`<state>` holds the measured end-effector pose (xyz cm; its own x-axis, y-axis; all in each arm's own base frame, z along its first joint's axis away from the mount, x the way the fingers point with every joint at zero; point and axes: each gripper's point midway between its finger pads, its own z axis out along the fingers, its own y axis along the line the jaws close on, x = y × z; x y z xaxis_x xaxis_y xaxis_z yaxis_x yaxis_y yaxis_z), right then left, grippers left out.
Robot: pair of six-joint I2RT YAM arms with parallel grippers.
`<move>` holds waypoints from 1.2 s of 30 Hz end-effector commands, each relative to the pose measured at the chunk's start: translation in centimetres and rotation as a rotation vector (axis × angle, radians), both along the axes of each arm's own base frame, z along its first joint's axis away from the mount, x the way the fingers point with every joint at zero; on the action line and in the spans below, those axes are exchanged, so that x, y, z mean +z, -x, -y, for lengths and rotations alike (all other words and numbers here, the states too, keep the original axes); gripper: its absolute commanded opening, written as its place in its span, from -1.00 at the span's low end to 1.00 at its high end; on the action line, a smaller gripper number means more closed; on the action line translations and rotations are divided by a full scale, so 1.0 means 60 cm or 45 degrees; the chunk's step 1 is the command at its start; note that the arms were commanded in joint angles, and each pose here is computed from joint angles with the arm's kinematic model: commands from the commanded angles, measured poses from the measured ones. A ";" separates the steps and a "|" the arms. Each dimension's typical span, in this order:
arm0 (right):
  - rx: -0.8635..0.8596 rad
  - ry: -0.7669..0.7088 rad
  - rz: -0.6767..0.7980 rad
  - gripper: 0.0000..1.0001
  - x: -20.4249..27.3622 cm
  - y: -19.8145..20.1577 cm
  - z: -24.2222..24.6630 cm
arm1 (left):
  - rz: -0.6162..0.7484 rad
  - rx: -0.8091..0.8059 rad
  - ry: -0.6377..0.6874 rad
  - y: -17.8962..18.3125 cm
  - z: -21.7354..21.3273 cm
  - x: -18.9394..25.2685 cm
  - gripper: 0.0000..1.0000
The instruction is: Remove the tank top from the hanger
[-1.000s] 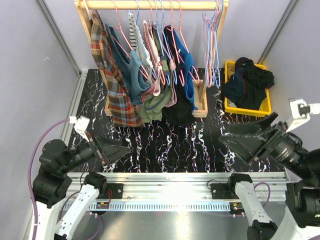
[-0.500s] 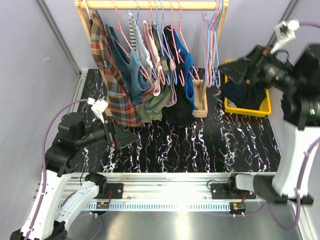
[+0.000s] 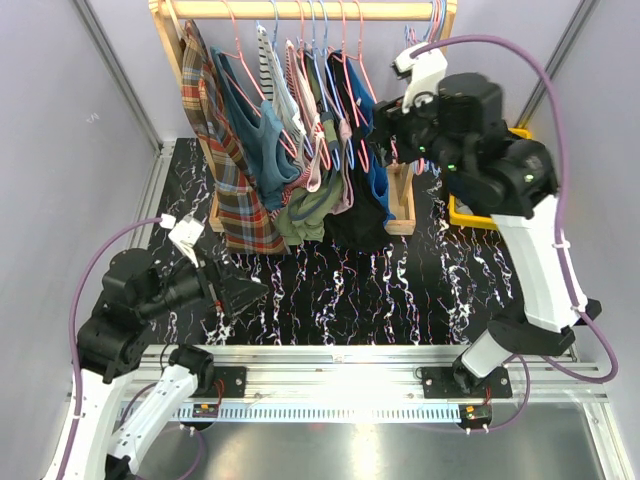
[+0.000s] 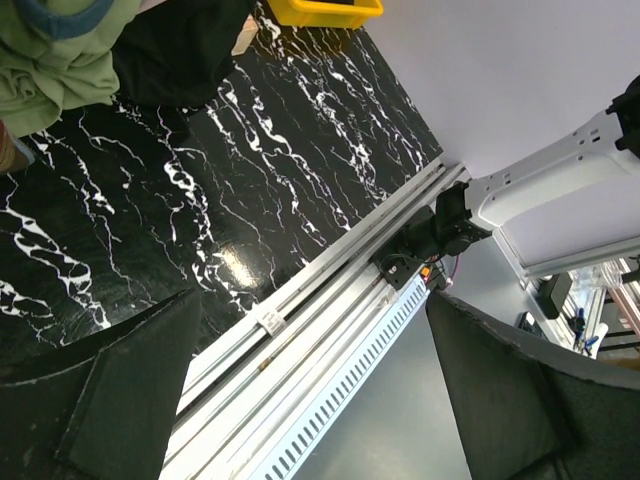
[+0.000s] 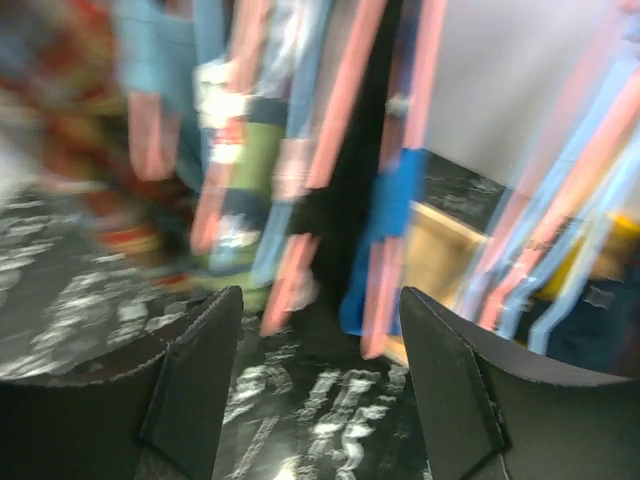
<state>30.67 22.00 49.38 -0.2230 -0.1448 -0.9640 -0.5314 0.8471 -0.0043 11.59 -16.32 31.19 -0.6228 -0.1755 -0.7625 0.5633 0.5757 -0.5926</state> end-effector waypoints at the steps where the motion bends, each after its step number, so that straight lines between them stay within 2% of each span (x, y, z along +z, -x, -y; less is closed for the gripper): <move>1: -0.417 0.202 0.189 0.42 0.014 -0.047 0.083 | 0.030 0.033 -0.018 -0.003 -0.007 -0.006 0.98; 4: -0.434 0.188 0.274 0.39 0.036 -0.057 0.084 | 0.027 0.052 -0.009 -0.005 -0.008 -0.014 0.98; 8: -0.419 0.285 0.208 0.23 0.005 -0.078 0.067 | 0.008 0.060 -0.004 -0.005 -0.008 -0.025 0.98; 11: -0.395 0.290 0.167 0.13 -0.019 -0.092 0.049 | 0.018 0.069 0.009 -0.003 -0.009 -0.021 0.98; 17: -0.285 0.266 0.009 0.24 -0.076 -0.107 0.018 | 0.008 0.078 0.002 0.004 -0.014 -0.028 0.98; 22: -0.332 0.275 -0.040 0.28 -0.099 -0.126 0.038 | 0.002 0.076 0.012 0.006 -0.013 -0.032 0.98; 27: -0.305 0.258 -0.110 0.25 -0.121 -0.130 0.051 | 0.004 0.069 0.024 0.007 -0.011 -0.030 0.98; 31: -0.189 0.243 -0.223 0.23 -0.162 -0.118 0.031 | -0.002 0.069 0.022 0.007 -0.011 -0.034 0.98; 36: -0.153 0.236 -0.261 0.16 -0.177 -0.115 0.021 | -0.009 0.069 0.028 0.008 -0.010 -0.036 0.98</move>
